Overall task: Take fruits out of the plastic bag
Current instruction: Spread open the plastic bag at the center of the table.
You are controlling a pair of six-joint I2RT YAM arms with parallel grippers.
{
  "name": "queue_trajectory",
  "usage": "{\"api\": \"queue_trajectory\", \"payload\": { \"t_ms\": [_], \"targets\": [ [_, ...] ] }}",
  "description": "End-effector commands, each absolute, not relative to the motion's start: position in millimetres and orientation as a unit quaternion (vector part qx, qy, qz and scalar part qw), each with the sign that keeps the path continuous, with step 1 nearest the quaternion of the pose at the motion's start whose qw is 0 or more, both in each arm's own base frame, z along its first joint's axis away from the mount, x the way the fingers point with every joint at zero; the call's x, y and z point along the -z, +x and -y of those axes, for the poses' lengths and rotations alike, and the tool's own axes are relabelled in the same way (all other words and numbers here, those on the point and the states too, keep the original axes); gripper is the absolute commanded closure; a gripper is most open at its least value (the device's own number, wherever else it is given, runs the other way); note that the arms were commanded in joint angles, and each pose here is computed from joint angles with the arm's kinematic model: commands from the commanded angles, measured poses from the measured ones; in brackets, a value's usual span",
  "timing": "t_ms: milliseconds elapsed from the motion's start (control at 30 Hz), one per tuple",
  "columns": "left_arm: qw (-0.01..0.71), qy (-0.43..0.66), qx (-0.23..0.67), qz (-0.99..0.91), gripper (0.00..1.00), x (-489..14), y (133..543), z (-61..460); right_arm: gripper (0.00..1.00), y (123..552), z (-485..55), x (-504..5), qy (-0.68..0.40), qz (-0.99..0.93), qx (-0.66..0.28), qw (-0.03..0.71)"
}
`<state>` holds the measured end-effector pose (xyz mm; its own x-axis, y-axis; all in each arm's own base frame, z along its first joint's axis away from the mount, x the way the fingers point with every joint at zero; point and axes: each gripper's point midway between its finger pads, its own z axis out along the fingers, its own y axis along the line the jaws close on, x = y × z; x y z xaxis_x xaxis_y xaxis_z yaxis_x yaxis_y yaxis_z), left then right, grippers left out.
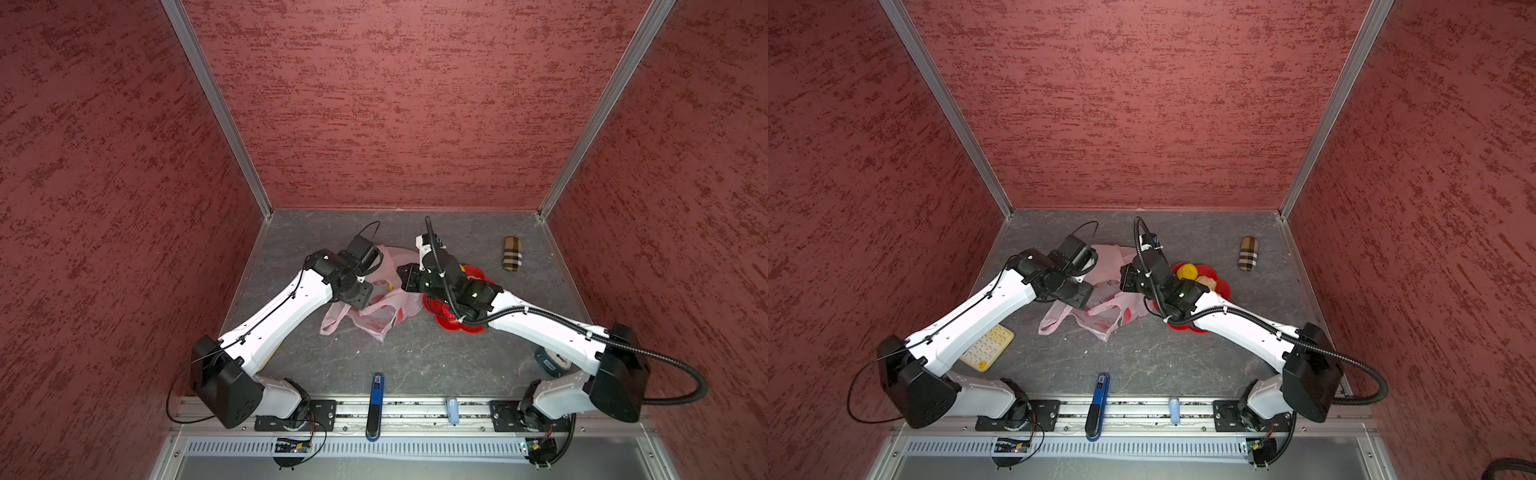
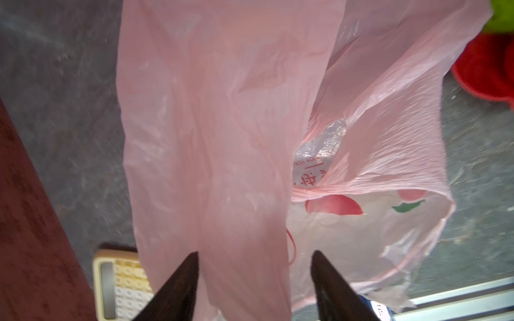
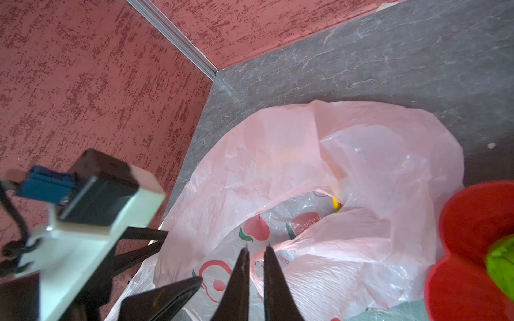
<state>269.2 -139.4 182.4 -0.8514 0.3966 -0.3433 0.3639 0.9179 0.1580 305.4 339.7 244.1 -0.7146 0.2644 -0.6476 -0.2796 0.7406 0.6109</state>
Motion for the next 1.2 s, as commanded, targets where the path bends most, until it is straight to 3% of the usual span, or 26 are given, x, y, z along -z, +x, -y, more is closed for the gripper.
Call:
{"api": "queue_trajectory", "payload": {
  "t_ms": [0,133,267,567,967,1167],
  "targets": [
    [0.259,0.173,-0.035,-0.95,0.63,-199.9,298.4,141.2,0.85,299.2,-351.2,-252.3,-0.033,-0.844,-0.381,0.375],
    [0.292,0.128,-0.008,-0.948,0.89,-208.5,306.4,135.9,0.85,294.3,-364.4,-236.7,-0.044,-0.86,-0.37,0.35],
    [0.313,0.082,0.015,-0.946,0.99,-213.3,305.7,127.9,0.85,291.0,-387.2,-223.4,-0.046,-0.868,-0.376,0.321],
    [0.343,-0.053,0.111,-0.931,1.0,-217.9,287.0,114.1,0.85,291.3,-453.5,-185.9,-0.052,-0.881,-0.395,0.256],
    [0.333,-0.154,0.227,-0.902,1.0,-200.6,255.0,108.3,0.83,306.7,-476.7,-128.4,-0.015,-0.911,-0.354,0.21],
    [0.289,-0.145,0.282,-0.903,1.0,-190.4,243.5,125.1,0.8,340.6,-468.2,-111.6,0.038,-0.91,-0.326,0.254]
  ]
}}
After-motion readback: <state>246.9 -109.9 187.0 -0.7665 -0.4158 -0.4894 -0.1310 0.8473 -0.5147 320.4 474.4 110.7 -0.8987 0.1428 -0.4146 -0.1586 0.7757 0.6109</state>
